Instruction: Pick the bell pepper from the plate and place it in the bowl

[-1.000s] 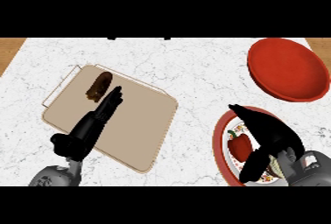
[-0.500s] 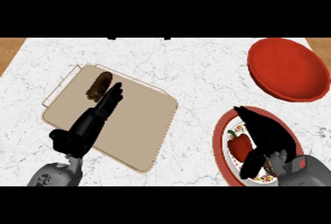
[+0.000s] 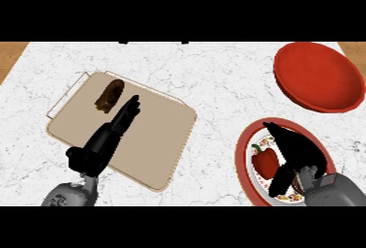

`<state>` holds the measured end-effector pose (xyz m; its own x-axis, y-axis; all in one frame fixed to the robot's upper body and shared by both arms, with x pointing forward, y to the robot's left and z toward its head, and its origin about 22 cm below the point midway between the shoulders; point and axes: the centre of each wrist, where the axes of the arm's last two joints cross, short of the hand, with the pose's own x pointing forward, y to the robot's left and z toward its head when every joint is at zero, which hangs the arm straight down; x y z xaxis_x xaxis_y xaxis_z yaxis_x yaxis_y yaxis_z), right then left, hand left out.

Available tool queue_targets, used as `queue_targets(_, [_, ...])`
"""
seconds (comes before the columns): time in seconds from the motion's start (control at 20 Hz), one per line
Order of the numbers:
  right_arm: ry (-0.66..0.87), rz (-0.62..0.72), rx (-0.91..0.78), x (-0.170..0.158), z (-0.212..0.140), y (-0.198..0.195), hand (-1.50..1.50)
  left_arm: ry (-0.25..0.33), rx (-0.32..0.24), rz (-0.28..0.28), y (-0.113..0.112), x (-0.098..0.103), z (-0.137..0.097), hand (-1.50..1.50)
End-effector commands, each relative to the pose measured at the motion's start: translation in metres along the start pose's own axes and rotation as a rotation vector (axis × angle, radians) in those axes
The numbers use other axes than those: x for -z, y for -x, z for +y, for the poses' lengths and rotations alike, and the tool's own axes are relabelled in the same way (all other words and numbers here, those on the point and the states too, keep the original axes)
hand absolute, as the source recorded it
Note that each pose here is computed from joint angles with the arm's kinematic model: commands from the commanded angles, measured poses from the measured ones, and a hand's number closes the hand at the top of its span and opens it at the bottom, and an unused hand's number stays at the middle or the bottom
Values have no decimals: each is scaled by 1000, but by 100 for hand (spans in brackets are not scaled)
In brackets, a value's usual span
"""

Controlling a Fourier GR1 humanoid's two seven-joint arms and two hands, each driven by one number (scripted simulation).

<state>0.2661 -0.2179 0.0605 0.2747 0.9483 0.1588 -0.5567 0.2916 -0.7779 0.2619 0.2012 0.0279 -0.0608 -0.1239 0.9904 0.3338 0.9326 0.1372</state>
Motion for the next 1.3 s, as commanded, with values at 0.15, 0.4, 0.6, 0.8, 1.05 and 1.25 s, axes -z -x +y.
queue_targets(0.15, [-4,-25,26,12,4,2,-150,9,-8,-7,-6,-4,16,0])
queue_targets(0.4, [115,-119,-11,18,14,10,150,-11,-6,-1,0,1,15,0])
queue_targets(0.6, [124,-97,11,18,13,-12,150,5,6,7,3,-4,17,0])
queue_targets(0.8, [164,-115,9,32,-9,-14,150,8,7,-3,-18,-8,1,0])
queue_targets(1.05, [185,-131,-55,72,-23,-46,150,26,-9,-12,3,15,19,0])
queue_targets(1.25, [312,-103,-115,75,-64,-91,150,35,9,-16,-2,8,-16,0])
